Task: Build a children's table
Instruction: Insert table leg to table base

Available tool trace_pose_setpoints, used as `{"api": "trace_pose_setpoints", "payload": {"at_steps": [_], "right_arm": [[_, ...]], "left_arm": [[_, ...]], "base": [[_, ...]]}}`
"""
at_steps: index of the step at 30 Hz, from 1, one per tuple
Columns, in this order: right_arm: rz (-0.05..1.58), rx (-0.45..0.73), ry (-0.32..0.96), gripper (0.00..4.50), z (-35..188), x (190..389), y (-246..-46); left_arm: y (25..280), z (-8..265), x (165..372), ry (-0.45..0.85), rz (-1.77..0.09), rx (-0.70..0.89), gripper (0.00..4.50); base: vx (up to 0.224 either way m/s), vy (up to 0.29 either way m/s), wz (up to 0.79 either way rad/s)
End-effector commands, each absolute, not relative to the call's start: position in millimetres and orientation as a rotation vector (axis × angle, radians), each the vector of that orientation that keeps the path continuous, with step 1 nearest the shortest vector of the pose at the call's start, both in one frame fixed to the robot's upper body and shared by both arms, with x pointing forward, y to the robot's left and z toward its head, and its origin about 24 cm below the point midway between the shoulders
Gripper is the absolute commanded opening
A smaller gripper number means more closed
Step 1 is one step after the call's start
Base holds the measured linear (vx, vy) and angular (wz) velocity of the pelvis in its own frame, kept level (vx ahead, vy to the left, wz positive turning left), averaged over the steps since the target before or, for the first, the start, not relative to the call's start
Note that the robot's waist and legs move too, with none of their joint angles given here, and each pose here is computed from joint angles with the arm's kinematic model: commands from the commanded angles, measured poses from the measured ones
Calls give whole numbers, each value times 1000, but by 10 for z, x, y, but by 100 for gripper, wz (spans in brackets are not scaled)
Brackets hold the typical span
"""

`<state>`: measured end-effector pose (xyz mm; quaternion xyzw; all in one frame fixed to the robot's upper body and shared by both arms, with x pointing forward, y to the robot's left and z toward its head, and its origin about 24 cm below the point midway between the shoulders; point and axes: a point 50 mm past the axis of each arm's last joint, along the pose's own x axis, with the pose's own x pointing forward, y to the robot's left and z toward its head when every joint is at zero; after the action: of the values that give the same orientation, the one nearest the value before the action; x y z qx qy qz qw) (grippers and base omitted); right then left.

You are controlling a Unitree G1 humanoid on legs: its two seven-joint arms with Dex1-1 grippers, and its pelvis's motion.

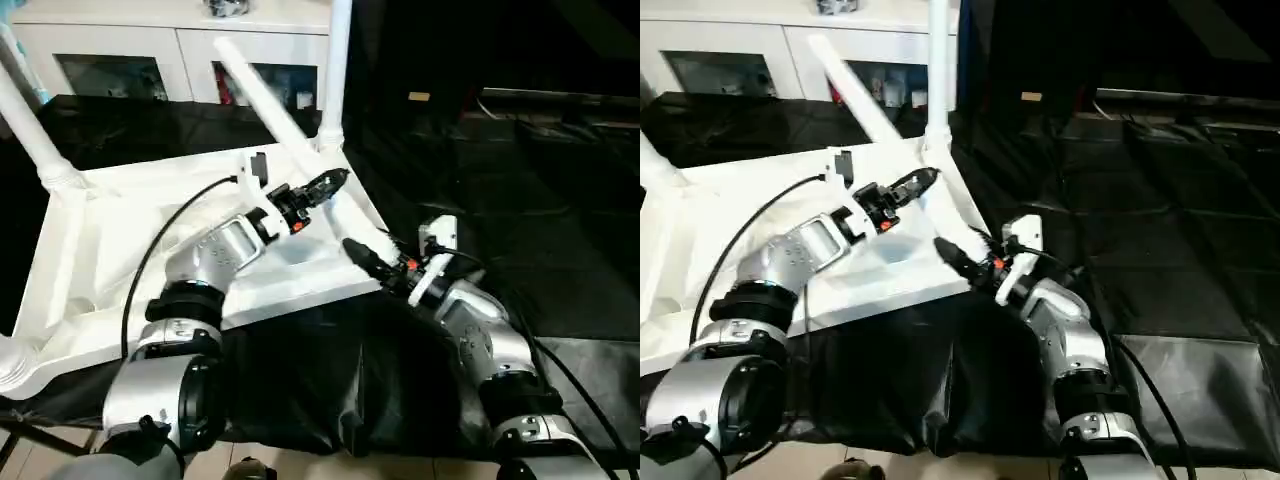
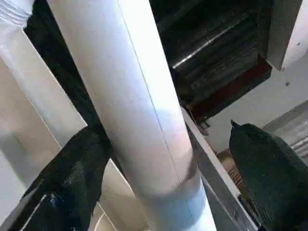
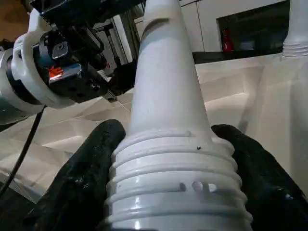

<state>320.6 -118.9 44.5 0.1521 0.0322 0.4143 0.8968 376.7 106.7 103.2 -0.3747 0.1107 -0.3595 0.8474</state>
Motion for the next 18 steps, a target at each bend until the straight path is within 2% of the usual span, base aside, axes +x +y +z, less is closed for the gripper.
{"api": "trace_pose_setpoints", "payload": {"at_steps": [1, 3, 5, 8, 11, 14, 16, 18], "right_arm": [[876, 307, 36, 277, 510, 3208, -1184], [878, 305, 38, 277, 509, 3207, -1188], [879, 303, 39, 277, 511, 3205, -1193], [882, 296, 41, 277, 520, 3209, -1201], [885, 291, 42, 277, 522, 3212, -1201], [891, 284, 44, 277, 523, 3215, -1208], [894, 278, 46, 277, 525, 3216, -1211], [891, 264, 48, 277, 526, 3219, -1214]], "left_arm": [[1055, 1166, 3797, 191, -785, -793, 397], [1055, 1177, 3796, 184, -793, -791, 393], [1056, 1186, 3801, 178, -790, -788, 355], [1061, 1212, 3811, 158, -789, -802, 350], [1051, 1216, 3808, 156, -797, -810, 310], [1018, 1217, 3797, 155, -811, -808, 306], [1011, 1222, 3793, 147, -816, -807, 274], [1010, 1235, 3794, 138, -817, -801, 266]], "base": [[0, 0, 0], [0, 0, 0], [0, 0, 0], [0, 0, 0], [0, 0, 0], [0, 0, 0], [0, 0, 0], [0, 0, 0]]}}
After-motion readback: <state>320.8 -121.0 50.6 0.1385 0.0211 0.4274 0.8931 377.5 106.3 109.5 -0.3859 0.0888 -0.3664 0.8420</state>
